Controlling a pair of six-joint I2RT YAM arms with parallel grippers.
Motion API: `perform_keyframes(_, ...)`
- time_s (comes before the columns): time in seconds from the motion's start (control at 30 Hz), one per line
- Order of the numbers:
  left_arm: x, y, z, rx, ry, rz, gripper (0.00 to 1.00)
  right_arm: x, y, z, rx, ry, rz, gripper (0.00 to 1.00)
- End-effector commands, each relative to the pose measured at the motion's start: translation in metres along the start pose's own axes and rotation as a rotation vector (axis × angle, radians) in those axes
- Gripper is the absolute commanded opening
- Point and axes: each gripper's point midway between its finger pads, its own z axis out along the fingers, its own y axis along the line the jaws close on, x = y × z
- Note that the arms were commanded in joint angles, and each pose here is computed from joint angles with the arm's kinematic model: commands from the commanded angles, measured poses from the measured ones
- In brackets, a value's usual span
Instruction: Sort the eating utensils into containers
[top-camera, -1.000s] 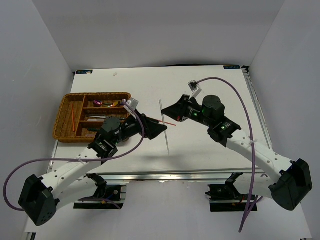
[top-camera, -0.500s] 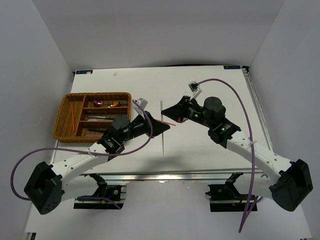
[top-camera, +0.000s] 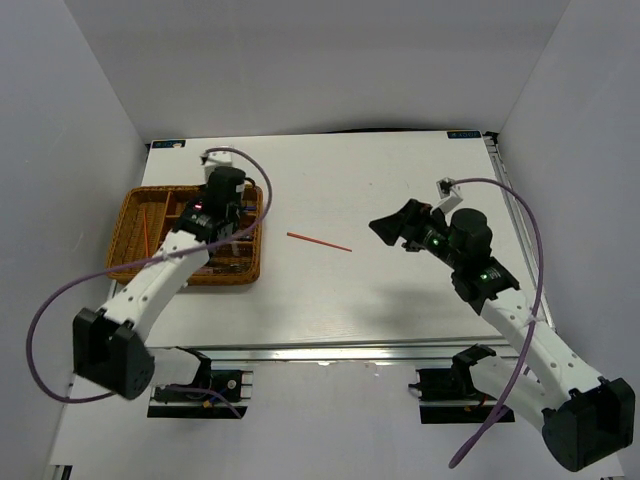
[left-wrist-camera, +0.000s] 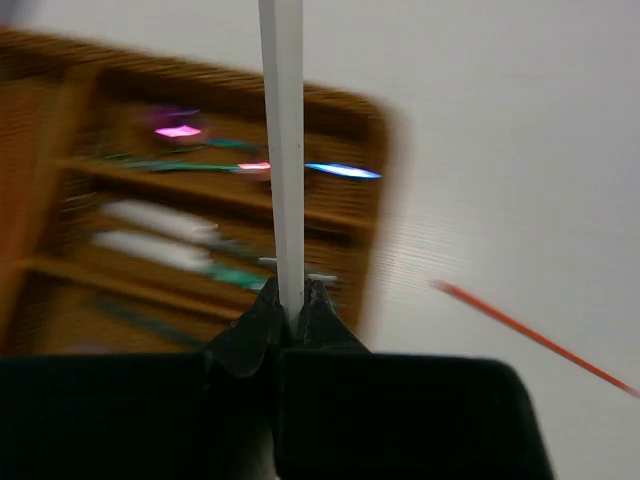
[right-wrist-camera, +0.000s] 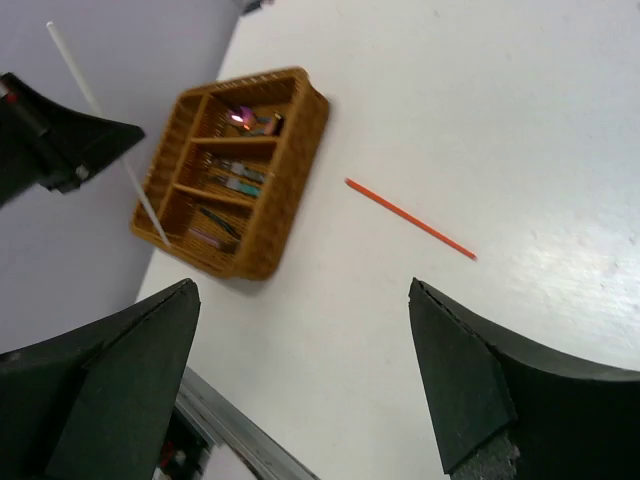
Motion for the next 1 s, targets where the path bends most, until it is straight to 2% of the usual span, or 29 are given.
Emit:
perform_keyframes(0.0, 0.025, 0.156, -0.012, -0.708, 0.151, 0.338, 0.0, 0.024, -0.02, -0.006, 0.021, 0.069, -0.028, 0.89)
perform_keyframes(0.07, 0.015, 0.197, -0.011, -0.864, 0.131, 0.26, 0.0, 0.036, -0.027, -0.008, 0.019, 0.091, -0.033, 0.89)
perform_keyframes(0.17, 0.002, 0.229, 0.001, -0.944, 0.06, 0.172, 0.0, 0.049, -0.036, -0.01, 0.02, 0.116, -0.052, 0.89)
perform_keyframes(0.23, 0.011, 0.236, 0.017, -0.977, 0.085, 0.245, 0.0, 0.054, -0.04, -0.01, 0.022, 0.134, -0.059, 0.89)
perform_keyframes(0.3, 0.018, 0.253, 0.021, -1.107, 0.148, 0.318, 0.0, 0.057, -0.042, -0.011, 0.017, 0.147, -0.074, 0.89)
perform_keyframes(0.37, 0.021, 0.268, 0.024, -1.146, 0.19, 0.32, 0.0, 0.058, -0.04, -0.012, -0.002, 0.15, -0.077, 0.89)
perform_keyframes(0.43, 0.016, 0.271, 0.028, -1.135, 0.195, 0.328, 0.0, 0.061, -0.039, -0.011, -0.024, 0.149, -0.076, 0.89)
perform_keyframes(0.5, -0.005, 0.279, 0.03, -1.153, 0.146, 0.316, 0.0, 0.068, -0.04, -0.01, -0.042, 0.174, -0.07, 0.89)
perform_keyframes(0.6, -0.032, 0.286, 0.034, -1.198, 0.141, 0.343, 0.0, 0.075, -0.046, -0.009, -0.039, 0.207, -0.063, 0.89)
perform_keyframes(0.73, -0.045, 0.302, 0.035, -1.272, 0.135, 0.333, 0.0, 0.085, -0.052, -0.009, -0.037, 0.237, -0.045, 0.89)
perform_keyframes(0.97, -0.015, 0.31, 0.051, -1.391, 0.187, 0.354, 0.0, 0.092, -0.064, -0.004, -0.006, 0.243, -0.024, 0.89)
